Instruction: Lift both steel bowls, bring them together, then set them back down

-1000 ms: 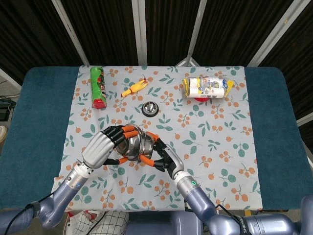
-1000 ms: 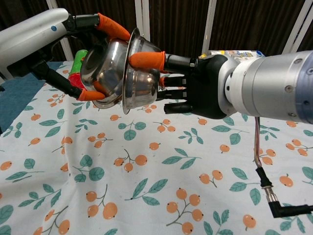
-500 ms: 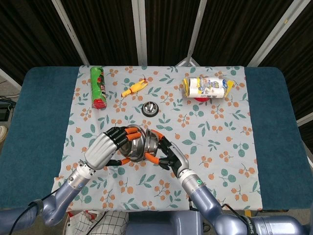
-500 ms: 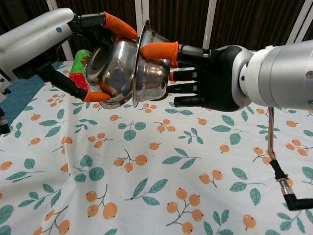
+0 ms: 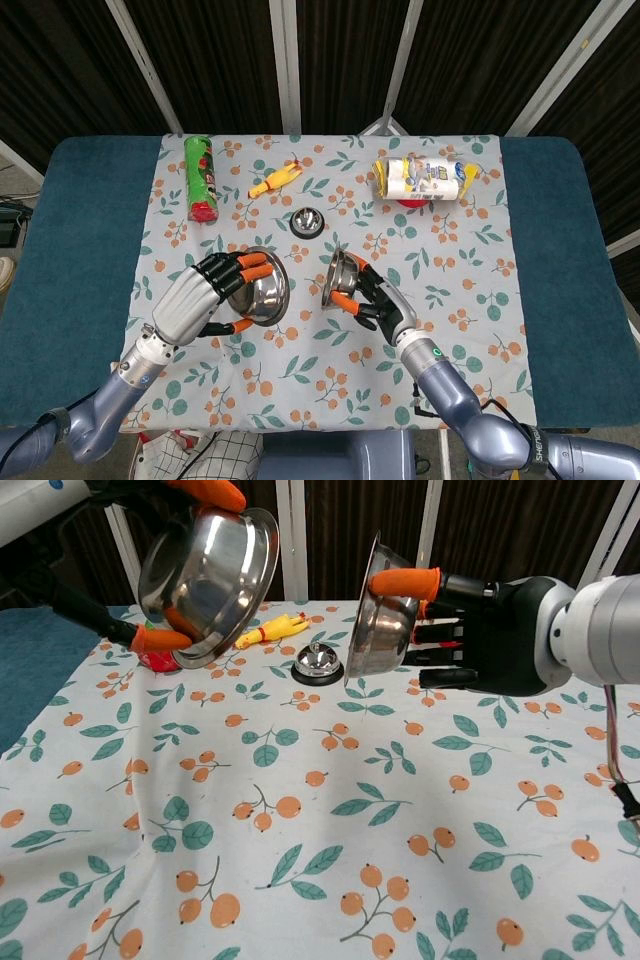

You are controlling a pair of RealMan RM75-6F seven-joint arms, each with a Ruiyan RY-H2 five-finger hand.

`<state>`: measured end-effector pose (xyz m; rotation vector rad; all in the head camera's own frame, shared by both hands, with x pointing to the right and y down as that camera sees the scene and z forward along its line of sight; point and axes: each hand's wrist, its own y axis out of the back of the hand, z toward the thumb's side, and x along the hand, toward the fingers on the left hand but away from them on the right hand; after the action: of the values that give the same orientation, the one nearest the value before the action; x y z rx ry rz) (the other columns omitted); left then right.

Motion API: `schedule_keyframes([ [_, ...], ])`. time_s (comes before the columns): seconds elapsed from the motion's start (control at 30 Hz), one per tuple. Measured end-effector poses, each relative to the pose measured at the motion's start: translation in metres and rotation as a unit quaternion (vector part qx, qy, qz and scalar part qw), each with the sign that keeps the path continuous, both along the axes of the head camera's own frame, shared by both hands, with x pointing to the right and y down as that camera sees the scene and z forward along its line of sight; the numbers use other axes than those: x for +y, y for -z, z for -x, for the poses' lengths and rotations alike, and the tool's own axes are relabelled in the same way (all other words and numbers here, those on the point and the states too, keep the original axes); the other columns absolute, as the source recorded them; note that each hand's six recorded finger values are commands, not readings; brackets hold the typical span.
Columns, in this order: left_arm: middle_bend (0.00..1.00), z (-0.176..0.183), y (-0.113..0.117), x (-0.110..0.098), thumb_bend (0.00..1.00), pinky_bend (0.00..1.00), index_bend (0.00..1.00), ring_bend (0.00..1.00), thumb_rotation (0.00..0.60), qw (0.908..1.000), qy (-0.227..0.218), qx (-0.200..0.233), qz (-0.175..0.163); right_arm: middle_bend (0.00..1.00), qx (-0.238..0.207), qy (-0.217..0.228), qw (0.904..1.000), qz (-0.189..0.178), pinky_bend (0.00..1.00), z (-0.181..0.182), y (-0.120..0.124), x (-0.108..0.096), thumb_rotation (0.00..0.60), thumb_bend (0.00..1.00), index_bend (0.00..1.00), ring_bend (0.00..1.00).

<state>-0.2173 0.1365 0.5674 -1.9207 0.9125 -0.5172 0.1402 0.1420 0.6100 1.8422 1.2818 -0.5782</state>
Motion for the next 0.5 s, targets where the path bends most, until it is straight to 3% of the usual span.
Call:
schedule_keyframes([
  [0.27,0.69,-0.013,-0.011,0.004,0.6,0.76,0.63,0.54,0.6,0.9998,-0.015,0.0,0.013,0.89,-0.048,0.014,0.9987,0.011,1.0,0.026,0.014,0.007,0.6,0.34,1.0,0.92],
  [0.5,0.7,-0.022,-0.011,0.007,0.6,0.76,0.63,0.54,0.6,0.9996,-0.029,0.002,-0.003,0.89,-0.089,0.018,0.9954,0.029,1.0,0.052,0.032,0.014,0.6,0.34,1.0,0.92],
])
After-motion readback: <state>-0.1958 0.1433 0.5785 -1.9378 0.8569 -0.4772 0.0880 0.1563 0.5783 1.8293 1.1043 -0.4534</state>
